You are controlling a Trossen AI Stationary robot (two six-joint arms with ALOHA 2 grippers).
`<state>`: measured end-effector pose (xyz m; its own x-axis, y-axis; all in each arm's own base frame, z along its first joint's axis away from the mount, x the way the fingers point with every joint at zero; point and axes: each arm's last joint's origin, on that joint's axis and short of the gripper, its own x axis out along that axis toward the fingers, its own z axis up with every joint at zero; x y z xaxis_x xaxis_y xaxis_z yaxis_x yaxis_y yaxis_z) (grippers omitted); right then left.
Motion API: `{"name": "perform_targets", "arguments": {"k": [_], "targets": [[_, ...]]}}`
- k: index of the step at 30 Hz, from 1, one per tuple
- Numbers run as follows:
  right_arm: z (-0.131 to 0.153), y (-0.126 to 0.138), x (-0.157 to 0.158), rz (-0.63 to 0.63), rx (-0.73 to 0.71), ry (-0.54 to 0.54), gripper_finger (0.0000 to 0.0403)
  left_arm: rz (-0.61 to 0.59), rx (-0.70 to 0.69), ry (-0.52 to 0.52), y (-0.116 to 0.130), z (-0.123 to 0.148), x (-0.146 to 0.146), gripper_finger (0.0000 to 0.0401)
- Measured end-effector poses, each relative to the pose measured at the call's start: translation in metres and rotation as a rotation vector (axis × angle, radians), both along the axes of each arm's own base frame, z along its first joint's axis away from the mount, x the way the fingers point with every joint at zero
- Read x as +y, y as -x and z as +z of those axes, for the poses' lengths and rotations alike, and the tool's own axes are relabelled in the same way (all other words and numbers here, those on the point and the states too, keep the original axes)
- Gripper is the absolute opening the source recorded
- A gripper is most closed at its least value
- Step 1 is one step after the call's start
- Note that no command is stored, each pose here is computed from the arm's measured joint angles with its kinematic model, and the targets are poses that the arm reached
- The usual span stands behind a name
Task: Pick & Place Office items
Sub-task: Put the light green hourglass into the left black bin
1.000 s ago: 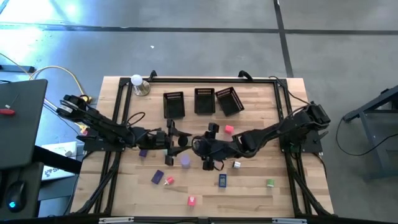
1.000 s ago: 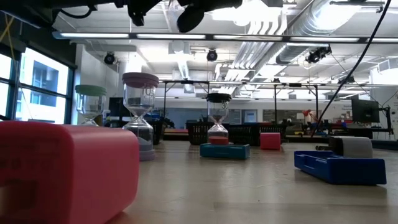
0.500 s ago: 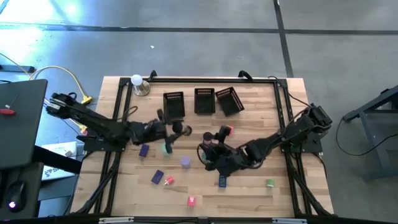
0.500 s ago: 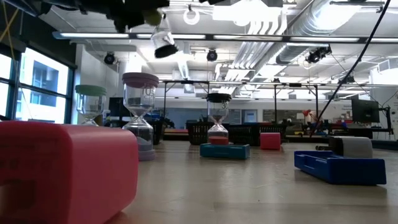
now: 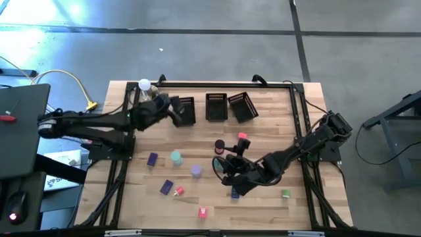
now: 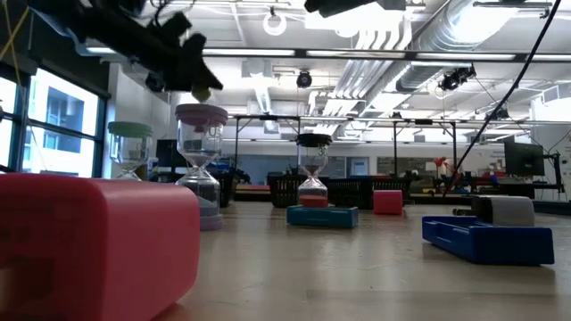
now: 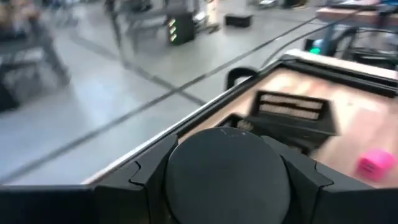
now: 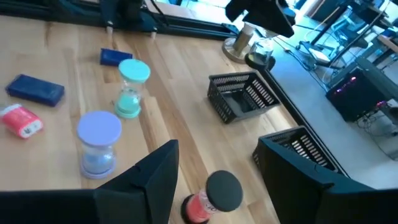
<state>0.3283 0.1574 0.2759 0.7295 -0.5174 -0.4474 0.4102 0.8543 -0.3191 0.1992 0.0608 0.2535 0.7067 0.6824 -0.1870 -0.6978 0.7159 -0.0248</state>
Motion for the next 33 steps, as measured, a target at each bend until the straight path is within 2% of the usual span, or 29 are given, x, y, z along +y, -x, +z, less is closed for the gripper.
{"name": "perform_targets", "arguments": {"k": [5,10,18,22,33], "targets": [[-0.005,0.001,-0.001,-0.004,0.01,0.001,0.0208,0.064,0.01,0.121,0.001,-0.016,0.035,0.0198],[-0.015,0.004,-0.002,-0.016,0.025,-0.001,0.0208,0.058,0.031,0.205,-0.004,-0.035,0.06,0.0198],[-0.028,0.008,-0.005,-0.036,0.034,-0.011,0.0208,0.071,0.039,0.217,-0.018,-0.055,0.071,0.0198],[-0.03,0.008,-0.005,-0.037,0.035,-0.01,0.0208,0.118,0.066,0.215,-0.021,-0.063,0.074,0.0198],[-0.029,0.007,-0.004,-0.04,0.018,-0.027,0.0208,0.134,0.064,0.207,-0.02,-0.069,0.074,0.0198]]}}
